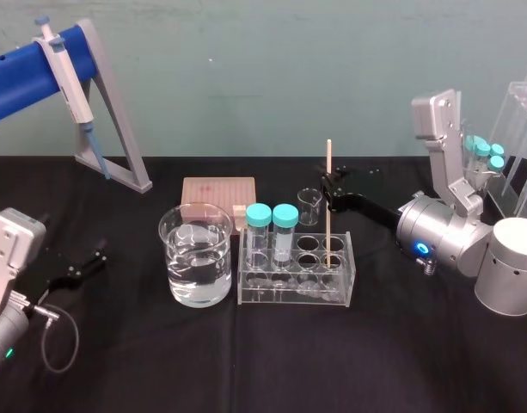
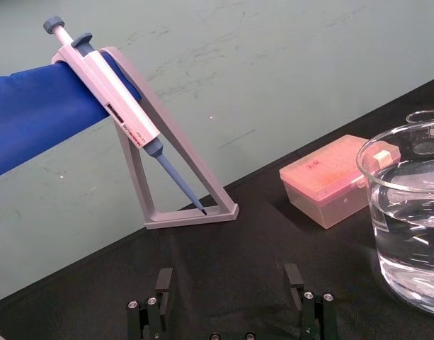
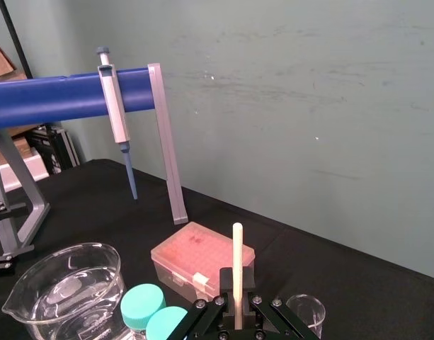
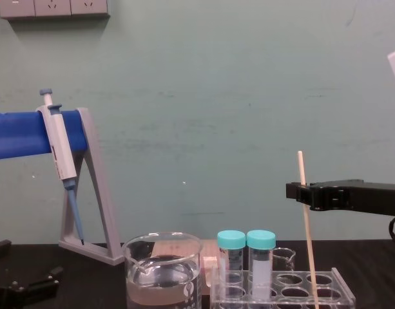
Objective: Hold the thermometer with one hand and immerse one end into the beaker, then reinsert it into the test tube rack.
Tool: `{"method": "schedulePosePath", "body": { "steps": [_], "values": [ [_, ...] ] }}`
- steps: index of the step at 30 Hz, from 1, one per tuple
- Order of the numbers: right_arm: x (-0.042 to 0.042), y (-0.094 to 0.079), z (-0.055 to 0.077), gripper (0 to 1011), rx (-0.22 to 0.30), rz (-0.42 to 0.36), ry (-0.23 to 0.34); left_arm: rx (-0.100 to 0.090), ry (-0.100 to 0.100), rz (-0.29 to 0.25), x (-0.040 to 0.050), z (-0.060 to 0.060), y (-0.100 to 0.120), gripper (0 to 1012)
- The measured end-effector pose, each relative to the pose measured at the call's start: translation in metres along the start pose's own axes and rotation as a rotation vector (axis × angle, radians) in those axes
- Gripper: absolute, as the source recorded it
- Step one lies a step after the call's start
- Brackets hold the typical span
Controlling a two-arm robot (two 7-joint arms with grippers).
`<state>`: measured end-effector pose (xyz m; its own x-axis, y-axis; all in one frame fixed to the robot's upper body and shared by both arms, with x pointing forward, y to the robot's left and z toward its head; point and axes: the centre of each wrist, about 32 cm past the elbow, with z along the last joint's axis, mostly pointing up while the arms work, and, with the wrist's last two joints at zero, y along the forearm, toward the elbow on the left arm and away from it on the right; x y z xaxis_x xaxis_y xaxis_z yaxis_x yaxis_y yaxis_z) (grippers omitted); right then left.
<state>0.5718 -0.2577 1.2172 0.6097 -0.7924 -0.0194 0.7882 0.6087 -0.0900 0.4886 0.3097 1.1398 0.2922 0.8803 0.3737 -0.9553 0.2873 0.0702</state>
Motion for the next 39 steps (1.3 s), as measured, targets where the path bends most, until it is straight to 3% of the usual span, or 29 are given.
{"method": "schedulePosePath", "body": {
  "steps": [39],
  "values": [
    [0.0038, 0.008, -0.015, 55, -0.027, -0.006, 0.001, 0.0, 0.0, 0.0, 0.0, 0.0, 0.0, 1004]
  ]
}}
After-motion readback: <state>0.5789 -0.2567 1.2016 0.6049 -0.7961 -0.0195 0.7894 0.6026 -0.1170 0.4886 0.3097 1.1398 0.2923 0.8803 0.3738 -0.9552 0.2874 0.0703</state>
